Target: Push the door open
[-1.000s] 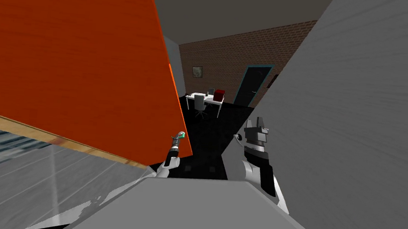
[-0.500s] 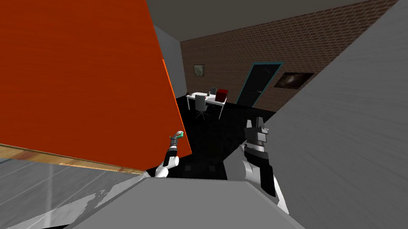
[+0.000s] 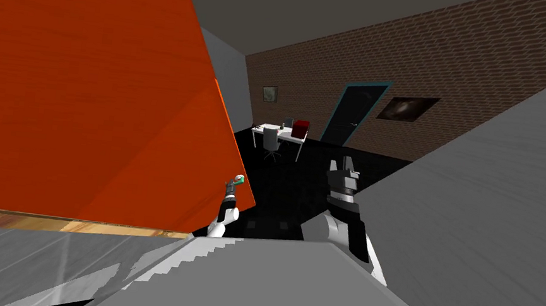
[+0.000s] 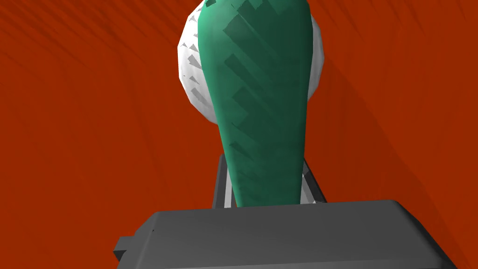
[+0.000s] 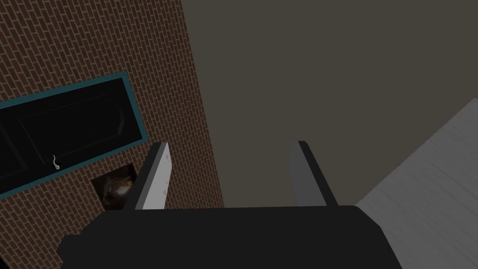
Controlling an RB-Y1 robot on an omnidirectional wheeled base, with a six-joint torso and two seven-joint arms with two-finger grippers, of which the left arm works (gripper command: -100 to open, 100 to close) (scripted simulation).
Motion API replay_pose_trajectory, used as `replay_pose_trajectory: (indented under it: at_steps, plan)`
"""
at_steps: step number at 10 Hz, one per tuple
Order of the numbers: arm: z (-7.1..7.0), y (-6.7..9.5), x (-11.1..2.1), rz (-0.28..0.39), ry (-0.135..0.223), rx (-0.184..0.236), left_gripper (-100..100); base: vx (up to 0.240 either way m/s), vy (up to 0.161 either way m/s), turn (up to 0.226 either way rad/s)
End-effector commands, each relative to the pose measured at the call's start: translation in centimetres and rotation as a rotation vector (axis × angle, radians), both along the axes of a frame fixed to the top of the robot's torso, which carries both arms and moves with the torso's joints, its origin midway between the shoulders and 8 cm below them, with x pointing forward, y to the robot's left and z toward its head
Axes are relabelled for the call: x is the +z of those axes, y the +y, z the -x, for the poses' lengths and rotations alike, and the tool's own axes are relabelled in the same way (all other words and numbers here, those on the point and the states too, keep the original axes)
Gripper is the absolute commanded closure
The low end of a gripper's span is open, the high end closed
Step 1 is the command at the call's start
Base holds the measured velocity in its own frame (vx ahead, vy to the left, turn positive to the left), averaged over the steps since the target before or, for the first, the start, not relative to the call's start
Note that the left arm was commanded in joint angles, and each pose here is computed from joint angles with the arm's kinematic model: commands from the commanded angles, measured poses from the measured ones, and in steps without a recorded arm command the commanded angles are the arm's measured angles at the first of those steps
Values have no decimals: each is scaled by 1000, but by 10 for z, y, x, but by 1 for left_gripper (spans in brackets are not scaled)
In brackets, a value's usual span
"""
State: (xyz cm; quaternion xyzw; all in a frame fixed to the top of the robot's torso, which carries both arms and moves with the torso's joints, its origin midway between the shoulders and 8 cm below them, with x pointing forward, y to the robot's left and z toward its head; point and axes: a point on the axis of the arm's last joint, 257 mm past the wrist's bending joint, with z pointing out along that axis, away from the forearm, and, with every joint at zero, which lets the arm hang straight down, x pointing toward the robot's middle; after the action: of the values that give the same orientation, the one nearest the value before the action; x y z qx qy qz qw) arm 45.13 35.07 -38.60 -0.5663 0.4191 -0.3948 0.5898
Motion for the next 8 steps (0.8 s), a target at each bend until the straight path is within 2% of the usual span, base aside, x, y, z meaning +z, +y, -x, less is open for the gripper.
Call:
replay_pose_trajectory:
  at_steps: [1,2,5,8]
  plan:
    - [2,13,5,-14,-19,25,100,82,-21,16]
    - [5,18,5,-10,-20,54,100,185,-49,94]
    - [11,23,2,5,-19,101,100,242,-41,112]
    - [16,20,-2,29,-15,140,100,212,-20,82]
